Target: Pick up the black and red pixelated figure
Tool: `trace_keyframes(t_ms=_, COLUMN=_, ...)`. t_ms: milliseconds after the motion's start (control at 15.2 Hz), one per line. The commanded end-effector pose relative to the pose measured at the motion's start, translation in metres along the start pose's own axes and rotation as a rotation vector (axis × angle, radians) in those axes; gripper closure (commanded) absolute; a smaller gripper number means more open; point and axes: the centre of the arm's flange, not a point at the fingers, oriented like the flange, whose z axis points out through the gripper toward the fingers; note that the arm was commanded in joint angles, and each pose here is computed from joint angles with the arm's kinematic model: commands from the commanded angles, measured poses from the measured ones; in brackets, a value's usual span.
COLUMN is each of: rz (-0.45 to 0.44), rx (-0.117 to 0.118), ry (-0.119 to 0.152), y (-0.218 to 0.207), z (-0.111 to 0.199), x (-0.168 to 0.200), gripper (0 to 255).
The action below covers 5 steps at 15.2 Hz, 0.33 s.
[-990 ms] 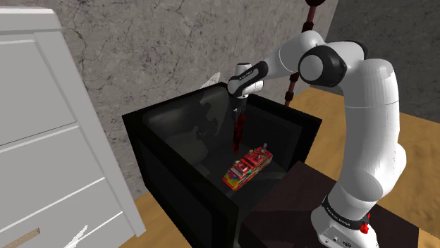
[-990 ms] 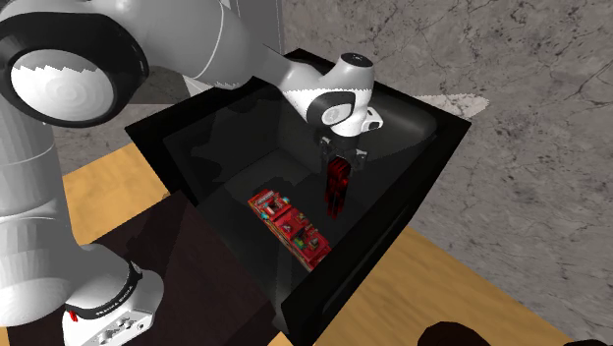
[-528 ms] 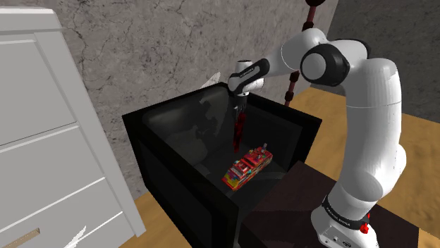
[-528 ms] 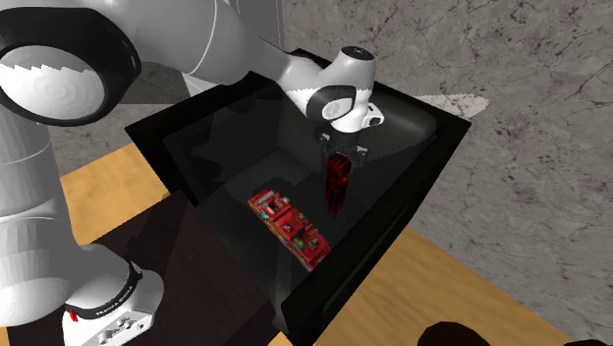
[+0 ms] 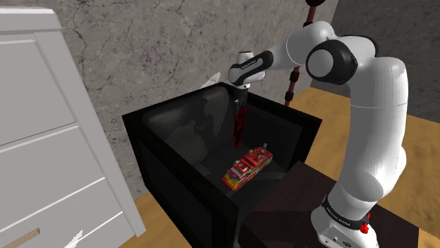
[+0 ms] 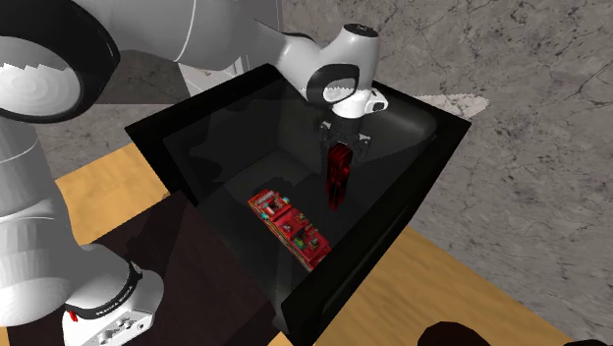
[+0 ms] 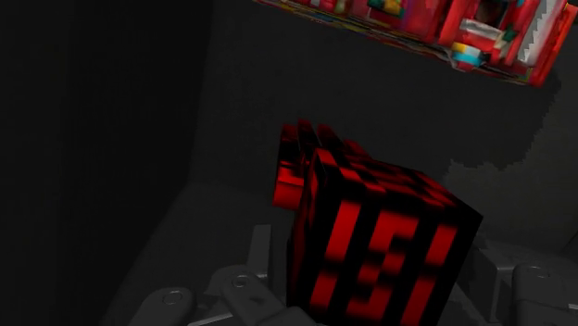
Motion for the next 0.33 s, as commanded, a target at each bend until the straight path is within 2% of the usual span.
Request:
trace_keyframes(t_ms=0, rz=0.000, rx=0.000, ry=0.000, y=0.001, z=-0.012, x=0.000, gripper=255)
trace_keyframes(t_ms=264, rz=0.000, rx=0.000, ry=0.000, y=0.000, z=-0.023, x=0.000, gripper=255)
